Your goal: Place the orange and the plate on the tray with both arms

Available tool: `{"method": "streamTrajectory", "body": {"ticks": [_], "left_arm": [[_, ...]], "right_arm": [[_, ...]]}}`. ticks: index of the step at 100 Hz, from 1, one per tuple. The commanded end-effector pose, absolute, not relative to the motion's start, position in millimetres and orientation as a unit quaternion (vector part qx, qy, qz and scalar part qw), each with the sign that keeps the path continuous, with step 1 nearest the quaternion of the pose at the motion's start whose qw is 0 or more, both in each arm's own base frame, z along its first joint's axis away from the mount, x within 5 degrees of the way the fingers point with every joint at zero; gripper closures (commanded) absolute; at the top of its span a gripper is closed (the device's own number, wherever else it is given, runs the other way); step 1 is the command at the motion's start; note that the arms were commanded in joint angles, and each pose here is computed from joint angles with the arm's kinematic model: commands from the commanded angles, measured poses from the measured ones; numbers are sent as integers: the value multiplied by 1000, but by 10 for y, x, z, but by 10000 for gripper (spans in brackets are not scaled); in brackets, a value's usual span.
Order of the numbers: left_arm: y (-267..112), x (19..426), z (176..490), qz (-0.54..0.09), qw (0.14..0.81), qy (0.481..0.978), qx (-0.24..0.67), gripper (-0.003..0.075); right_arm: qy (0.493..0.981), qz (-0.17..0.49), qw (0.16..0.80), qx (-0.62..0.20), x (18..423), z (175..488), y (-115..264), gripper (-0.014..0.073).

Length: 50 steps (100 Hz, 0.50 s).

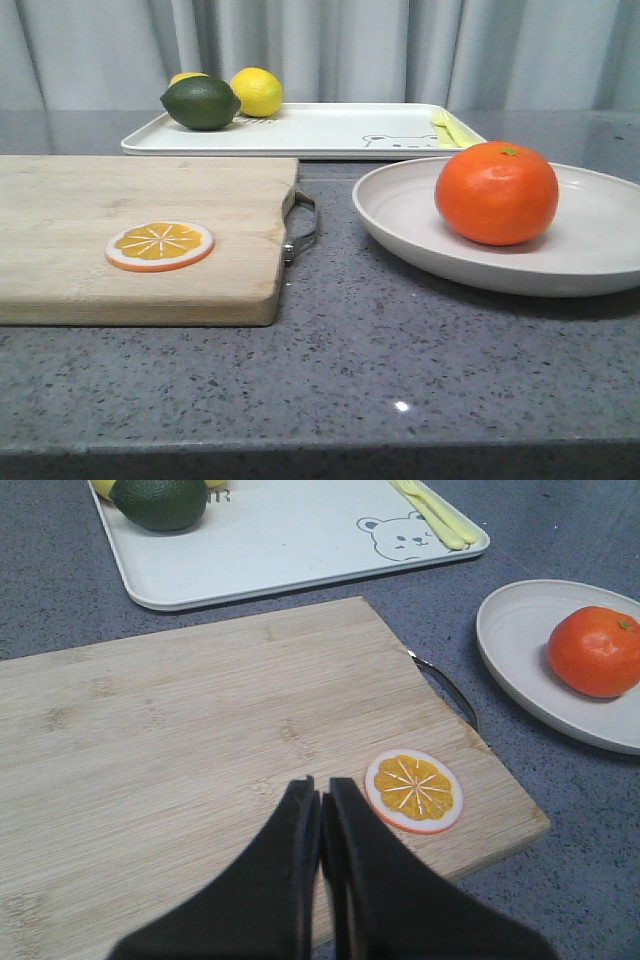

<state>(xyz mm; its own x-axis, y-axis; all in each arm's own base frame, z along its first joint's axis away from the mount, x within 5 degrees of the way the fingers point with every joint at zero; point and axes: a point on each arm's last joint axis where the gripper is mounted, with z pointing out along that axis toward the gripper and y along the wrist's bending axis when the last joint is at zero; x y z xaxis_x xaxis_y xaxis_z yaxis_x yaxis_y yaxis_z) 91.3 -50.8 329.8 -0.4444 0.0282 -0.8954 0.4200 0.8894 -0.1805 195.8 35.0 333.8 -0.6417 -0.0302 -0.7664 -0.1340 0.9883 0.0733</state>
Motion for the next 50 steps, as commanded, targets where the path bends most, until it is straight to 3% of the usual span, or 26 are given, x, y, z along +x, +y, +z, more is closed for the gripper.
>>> {"method": "streamTrajectory", "body": {"ticks": [1,27,50], "left_arm": [[-507,935,3449,-205,548,802,123,738],[-507,935,3449,-205,548,802,123,739],[-507,935,3449,-205,548,802,123,739]], "right_arm": [[893,68,440,-57,2102,3460,418,489],[932,63,352,-61,2387,3274,494,240],[954,56,288,-62,2510,3062,521,218]]}}
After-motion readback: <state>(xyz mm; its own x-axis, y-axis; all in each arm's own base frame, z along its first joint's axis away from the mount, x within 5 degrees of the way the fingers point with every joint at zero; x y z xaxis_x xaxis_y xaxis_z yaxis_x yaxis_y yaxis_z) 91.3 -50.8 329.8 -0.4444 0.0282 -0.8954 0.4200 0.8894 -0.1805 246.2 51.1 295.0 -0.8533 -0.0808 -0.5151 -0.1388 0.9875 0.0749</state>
